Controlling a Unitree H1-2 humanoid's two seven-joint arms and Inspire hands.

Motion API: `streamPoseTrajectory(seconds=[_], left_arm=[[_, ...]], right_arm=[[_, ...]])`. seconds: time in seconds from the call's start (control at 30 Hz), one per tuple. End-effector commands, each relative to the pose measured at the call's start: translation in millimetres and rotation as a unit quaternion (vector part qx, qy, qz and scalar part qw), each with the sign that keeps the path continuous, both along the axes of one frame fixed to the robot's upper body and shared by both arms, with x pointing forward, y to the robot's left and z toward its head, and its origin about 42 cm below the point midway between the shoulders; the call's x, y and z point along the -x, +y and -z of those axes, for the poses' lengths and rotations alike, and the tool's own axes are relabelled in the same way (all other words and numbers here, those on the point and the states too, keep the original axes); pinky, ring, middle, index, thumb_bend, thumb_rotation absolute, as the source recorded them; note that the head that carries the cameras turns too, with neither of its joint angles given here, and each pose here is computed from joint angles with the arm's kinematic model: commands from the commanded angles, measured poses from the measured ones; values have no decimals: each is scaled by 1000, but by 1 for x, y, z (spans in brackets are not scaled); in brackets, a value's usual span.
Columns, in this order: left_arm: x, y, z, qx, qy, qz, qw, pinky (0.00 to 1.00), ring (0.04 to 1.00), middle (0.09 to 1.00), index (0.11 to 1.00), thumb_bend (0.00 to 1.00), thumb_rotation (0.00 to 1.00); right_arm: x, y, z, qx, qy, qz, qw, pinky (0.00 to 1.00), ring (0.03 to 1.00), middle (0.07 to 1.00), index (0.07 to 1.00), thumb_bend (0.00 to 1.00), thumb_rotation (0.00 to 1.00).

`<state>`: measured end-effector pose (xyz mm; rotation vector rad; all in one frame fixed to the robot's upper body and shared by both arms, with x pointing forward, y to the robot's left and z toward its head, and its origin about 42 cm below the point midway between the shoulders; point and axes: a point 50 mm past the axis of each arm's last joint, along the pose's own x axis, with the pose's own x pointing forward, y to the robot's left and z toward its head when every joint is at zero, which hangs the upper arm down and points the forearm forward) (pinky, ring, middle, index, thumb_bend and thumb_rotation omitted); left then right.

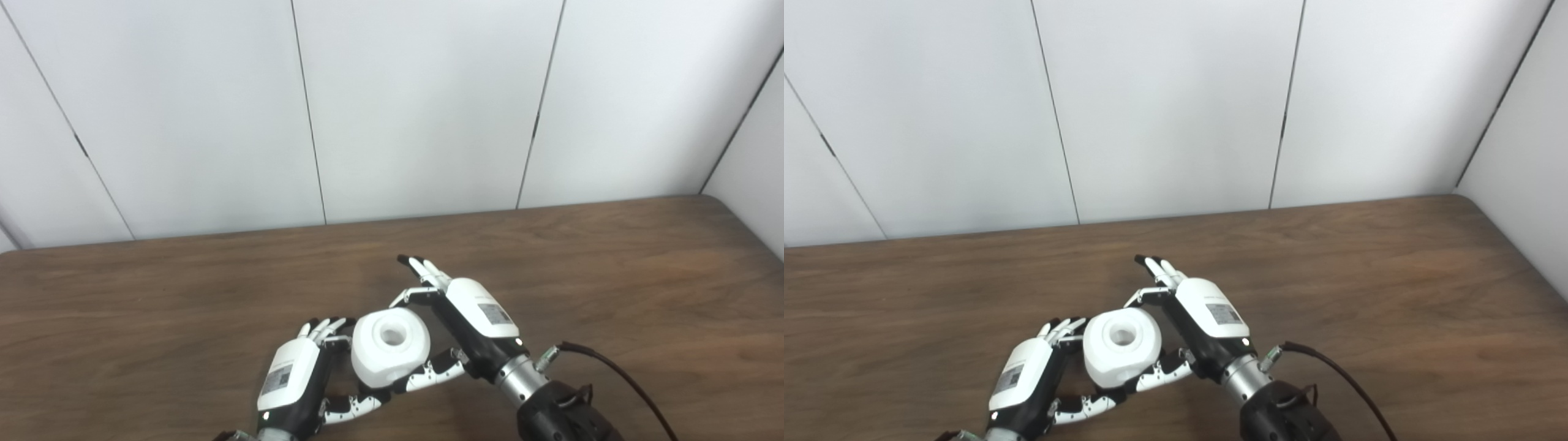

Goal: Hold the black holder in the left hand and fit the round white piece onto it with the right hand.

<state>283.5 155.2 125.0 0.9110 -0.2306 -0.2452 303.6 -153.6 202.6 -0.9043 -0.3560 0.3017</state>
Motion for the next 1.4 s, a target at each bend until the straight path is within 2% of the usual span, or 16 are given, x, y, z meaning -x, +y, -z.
streamPoseTrajectory(seconds=[0.0,0.4,1.23,1.37], left_arm=[[-1,-6,-12,5,-25,7,1000,1000,935,886,482,515,48],[1,-7,-12,9,-24,8,1000,1000,934,886,482,515,48],[2,-8,-12,12,-36,9,999,1000,928,878,481,515,49],[2,-8,-12,15,-35,9,999,1000,928,877,481,515,48]], right_arm=[[-6,1,-11,2,-29,1,1000,955,1000,981,478,503,138],[-6,0,-10,8,-32,7,999,946,999,978,478,503,139],[-2,2,-2,47,-76,9,996,867,981,949,478,507,139],[0,3,1,52,-78,5,996,899,975,952,478,507,140]])
